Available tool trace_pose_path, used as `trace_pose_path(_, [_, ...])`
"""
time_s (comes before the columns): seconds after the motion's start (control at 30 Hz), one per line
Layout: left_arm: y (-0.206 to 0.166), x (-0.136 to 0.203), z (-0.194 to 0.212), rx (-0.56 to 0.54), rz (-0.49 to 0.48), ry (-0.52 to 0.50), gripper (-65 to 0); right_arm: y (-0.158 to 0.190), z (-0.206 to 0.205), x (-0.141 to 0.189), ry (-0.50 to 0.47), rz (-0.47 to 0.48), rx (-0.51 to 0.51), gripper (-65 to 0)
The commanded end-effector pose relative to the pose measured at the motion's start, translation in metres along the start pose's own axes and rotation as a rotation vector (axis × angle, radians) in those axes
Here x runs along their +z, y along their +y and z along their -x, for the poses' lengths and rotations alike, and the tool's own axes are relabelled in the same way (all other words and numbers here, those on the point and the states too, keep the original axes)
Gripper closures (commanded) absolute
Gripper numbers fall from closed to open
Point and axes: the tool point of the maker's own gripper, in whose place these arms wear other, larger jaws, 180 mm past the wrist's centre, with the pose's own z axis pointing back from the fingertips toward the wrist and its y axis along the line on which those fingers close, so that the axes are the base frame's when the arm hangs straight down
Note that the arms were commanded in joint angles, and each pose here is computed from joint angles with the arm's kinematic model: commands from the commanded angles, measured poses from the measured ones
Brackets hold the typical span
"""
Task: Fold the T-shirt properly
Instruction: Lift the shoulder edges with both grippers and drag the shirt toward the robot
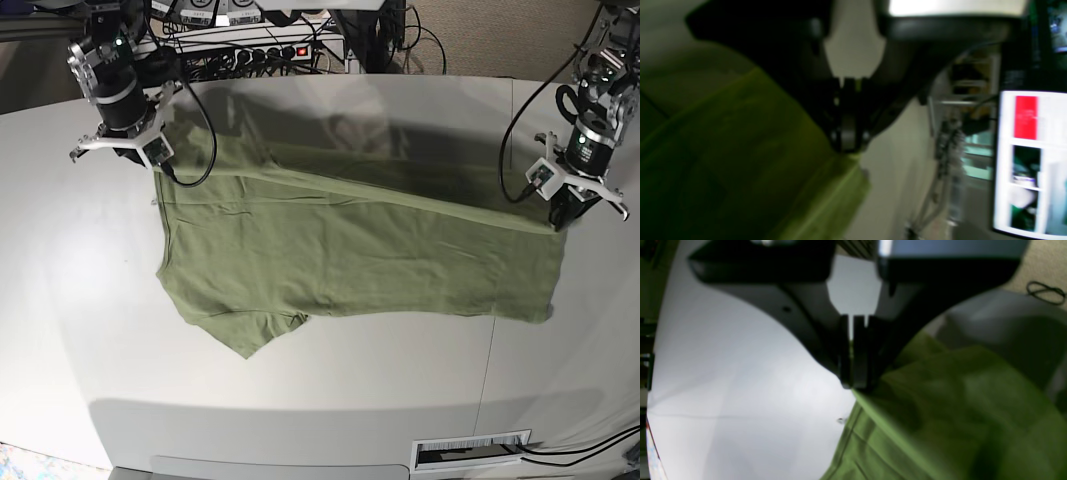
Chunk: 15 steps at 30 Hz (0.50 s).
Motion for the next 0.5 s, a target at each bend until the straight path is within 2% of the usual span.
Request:
trace_pose_path(0.0, [0.010,-0.003,-0.003,-0.005,-0.013,-0.019,0.0,-0.009,-0.008,0.001,-0.036,0.028,0.005,0.0])
trace_pose_path(0.23, [-0.014,-0.021,0.013,0.093,0.108,-0.016,0.0,-0.007,-0.014,0.000,-0.053,0.032,-0.020,0.0])
trace_pose_path(0.4, [-0.010,-0.028,0.015,0.093,0.109,-0.039,0.0,-0.009,-0.013,-0.001,-0.049,0.044,-0.004,0.0])
trace_pose_path(0.47, [-0.006,-0.030,0.012,0.092,0.100,-0.045,-6.7,-0.012,-0.008,-0.004,-0.033,0.059,0.014,0.0])
